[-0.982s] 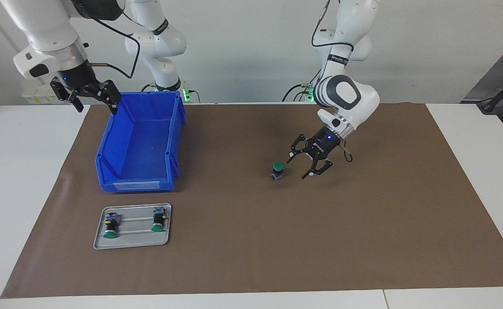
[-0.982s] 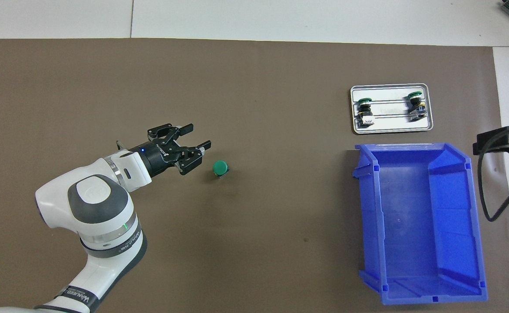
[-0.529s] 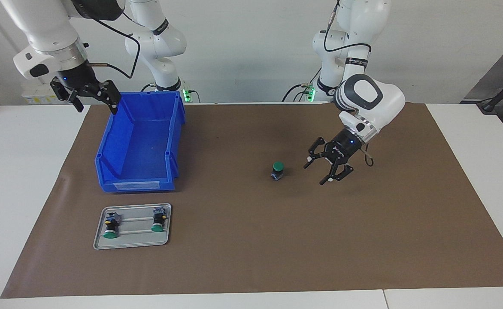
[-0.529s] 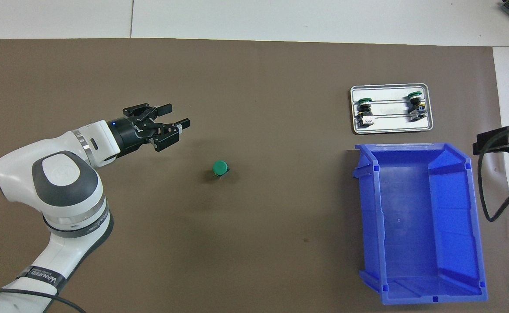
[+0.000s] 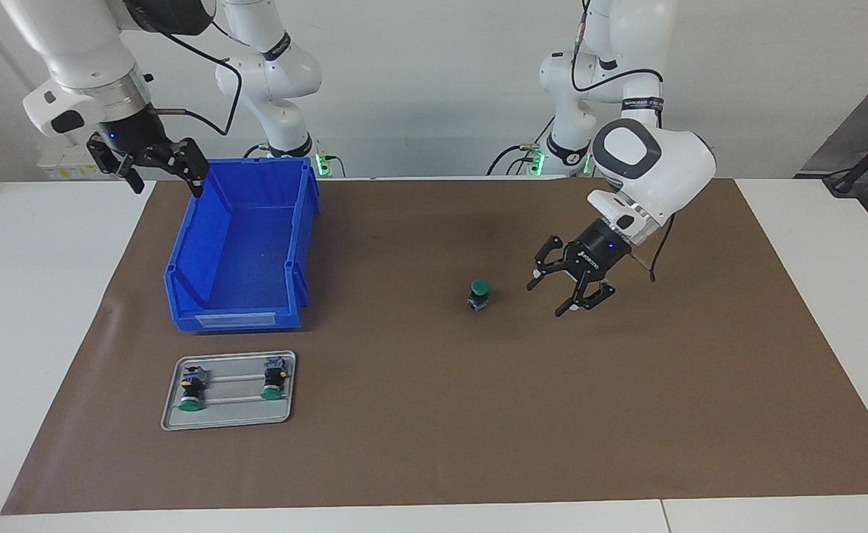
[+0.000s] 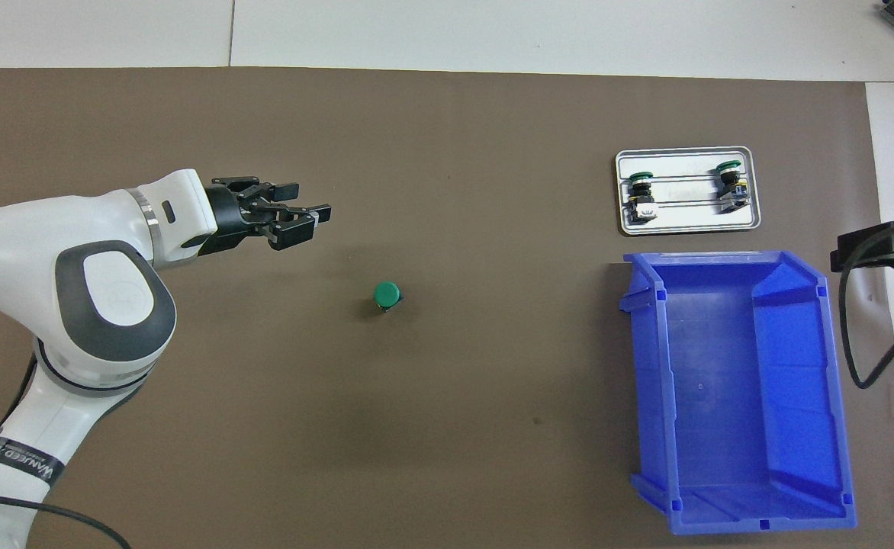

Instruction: Place and press button with both arms

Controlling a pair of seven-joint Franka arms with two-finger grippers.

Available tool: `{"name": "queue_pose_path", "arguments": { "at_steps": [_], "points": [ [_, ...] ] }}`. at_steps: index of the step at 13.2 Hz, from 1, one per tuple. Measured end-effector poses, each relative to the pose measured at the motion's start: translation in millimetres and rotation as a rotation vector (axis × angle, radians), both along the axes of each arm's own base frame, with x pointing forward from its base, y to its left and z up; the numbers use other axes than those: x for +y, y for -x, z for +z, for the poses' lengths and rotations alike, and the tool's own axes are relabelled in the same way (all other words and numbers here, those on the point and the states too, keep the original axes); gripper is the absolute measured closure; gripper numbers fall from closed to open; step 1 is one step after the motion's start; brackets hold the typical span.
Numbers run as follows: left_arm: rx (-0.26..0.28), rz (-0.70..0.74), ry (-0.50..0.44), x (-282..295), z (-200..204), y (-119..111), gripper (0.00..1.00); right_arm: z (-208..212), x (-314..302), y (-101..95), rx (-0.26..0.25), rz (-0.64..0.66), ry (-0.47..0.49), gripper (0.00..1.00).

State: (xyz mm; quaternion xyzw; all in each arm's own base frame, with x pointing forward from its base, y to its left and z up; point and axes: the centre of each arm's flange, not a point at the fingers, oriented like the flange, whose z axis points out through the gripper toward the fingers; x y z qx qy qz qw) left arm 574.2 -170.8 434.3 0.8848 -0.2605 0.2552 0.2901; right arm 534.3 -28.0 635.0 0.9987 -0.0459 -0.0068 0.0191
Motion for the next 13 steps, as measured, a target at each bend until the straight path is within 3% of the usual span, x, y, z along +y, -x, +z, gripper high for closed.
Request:
{"name": "queue_pose_path", "arguments": {
  "at_steps": [6, 11, 13],
  "points": [
    [0.145, -0.05, -0.266, -51, 19, 8, 0.4, 0, 0, 0.0, 0.0, 0.0, 0.0, 0.0],
    [0.209, -0.041, -0.428, -103, 4, 32, 0.99, 0, 0, 0.0, 0.0, 0.0, 0.0, 0.0],
    [0.217, -0.055, -0.474, -115, -2, 41, 0.99, 0, 0, 0.0, 0.0, 0.0, 0.0, 0.0]
  ]
}}
